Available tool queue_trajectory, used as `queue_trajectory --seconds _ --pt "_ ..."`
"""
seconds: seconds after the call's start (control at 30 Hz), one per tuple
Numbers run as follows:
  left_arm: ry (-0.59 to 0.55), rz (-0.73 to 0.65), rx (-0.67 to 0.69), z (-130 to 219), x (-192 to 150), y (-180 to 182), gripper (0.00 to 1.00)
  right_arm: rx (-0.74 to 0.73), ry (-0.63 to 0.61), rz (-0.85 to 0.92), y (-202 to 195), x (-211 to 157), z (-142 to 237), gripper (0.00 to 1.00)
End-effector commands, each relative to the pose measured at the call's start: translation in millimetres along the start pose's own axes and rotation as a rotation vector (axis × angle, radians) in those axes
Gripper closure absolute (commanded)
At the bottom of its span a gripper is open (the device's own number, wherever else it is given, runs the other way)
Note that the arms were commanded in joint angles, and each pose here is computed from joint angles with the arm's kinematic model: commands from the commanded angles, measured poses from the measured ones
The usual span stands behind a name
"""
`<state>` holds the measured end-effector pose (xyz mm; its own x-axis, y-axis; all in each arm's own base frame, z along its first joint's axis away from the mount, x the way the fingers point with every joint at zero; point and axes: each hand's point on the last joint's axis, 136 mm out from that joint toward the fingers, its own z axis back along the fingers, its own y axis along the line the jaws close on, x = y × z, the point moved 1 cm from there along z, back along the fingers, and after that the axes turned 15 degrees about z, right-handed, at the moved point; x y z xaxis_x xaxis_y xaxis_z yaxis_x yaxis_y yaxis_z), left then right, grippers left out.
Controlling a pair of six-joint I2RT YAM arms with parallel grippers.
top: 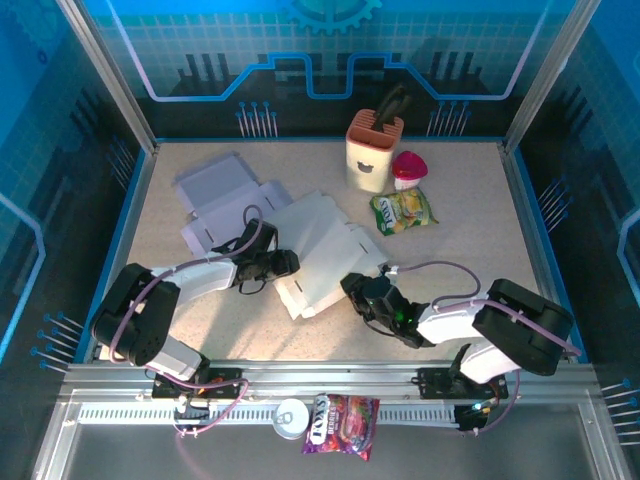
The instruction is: Fold the paper box
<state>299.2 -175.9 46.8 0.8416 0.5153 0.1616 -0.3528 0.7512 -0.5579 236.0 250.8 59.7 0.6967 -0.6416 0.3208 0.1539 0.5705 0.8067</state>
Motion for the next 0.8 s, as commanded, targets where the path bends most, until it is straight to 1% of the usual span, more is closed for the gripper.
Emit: queue_trajectory --seconds 0.0,0.07,0.27,0.33,0.47,0.6,0.7,0.77 --pt "0.022 -0.032 -0.005 -2 -3 -7 0.53 0.079 -0.044 0.004 23 7 8 0.68" --pt "0.018 -0.032 -0.003 -2 -2 -8 0.53 0.068 -0.049 0.008 24 8 12 0.69" --pt "0.015 -0.038 0.002 -2 0 -10 0.53 0.047 -0.073 0.036 28 13 28 0.67" --pt "0.016 -0.039 0.000 -2 1 -11 0.53 0.038 -0.080 0.041 28 16 32 0.69" --pt "0.014 -0.038 -0.005 -2 2 -13 0.53 0.033 -0.090 0.051 29 19 36 0.75" --pt "0.017 -0.042 -0.012 0 1 -16 0.53 0.027 -0.090 0.043 27 22 31 0.85" --pt "0.016 -0.046 -0.009 2 0 -16 0.53 0.036 -0.088 0.035 29 24 27 0.90" --pt "0.014 -0.049 -0.010 4 0 -17 0.52 0.041 -0.090 0.035 32 25 27 0.96"
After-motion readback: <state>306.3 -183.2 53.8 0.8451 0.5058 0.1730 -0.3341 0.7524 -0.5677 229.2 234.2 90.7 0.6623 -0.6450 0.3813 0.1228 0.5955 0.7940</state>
